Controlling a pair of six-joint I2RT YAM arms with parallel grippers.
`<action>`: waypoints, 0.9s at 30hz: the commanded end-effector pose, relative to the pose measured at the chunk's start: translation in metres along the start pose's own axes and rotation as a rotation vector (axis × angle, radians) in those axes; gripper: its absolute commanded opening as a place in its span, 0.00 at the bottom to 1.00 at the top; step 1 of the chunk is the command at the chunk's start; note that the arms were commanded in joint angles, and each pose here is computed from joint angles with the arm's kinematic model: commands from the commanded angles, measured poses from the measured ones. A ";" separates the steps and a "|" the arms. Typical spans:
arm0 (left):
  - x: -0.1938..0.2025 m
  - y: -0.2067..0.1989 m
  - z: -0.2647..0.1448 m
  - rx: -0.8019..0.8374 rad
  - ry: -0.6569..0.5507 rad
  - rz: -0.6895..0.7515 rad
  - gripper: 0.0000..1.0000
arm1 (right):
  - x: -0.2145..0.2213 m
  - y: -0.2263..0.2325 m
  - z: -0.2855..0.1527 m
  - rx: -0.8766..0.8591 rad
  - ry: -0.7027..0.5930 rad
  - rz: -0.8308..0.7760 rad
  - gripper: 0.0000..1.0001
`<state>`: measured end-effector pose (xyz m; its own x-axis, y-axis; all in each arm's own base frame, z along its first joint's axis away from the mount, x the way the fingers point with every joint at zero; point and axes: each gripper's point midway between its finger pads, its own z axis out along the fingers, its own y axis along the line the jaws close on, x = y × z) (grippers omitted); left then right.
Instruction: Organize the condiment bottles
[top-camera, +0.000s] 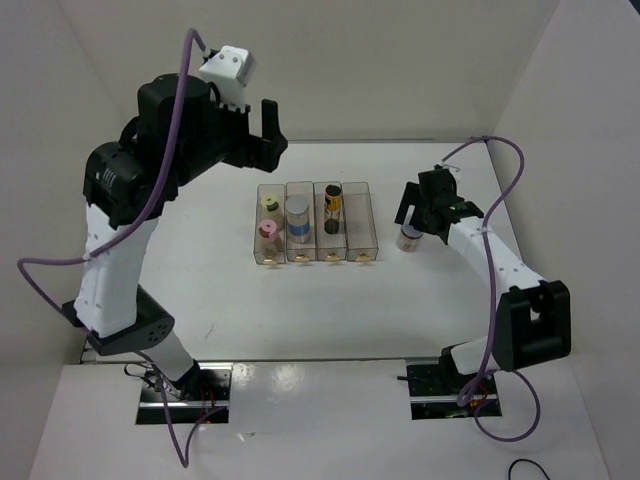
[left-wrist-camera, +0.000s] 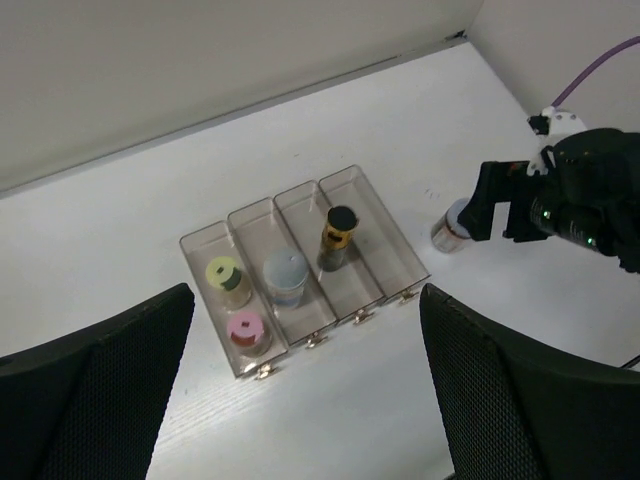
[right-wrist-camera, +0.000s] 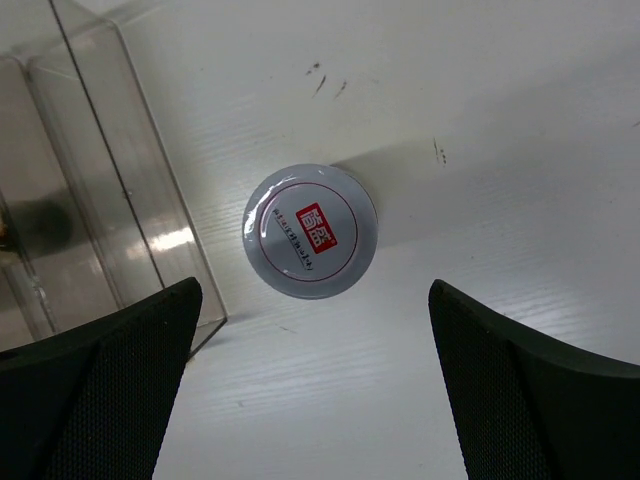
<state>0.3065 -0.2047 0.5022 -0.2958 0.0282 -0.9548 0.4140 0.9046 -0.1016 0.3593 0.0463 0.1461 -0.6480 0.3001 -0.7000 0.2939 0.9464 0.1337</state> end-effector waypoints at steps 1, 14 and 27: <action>0.010 0.017 -0.011 -0.081 0.017 -0.008 0.99 | -0.013 0.004 0.011 0.008 -0.025 -0.007 0.98; 0.052 0.028 -0.066 -0.009 -0.127 -0.106 0.99 | 0.002 0.002 0.038 0.046 0.018 -0.032 0.98; 0.114 0.033 -0.072 -0.012 -0.042 -0.182 0.99 | 0.011 0.007 0.056 0.040 0.048 -0.029 0.94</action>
<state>0.2276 -0.1413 0.3948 -0.3683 -0.0837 -0.9259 0.3380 0.9157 -0.2172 0.3694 0.0461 0.0812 -0.7516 0.2619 -0.6054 0.3003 0.9530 0.0395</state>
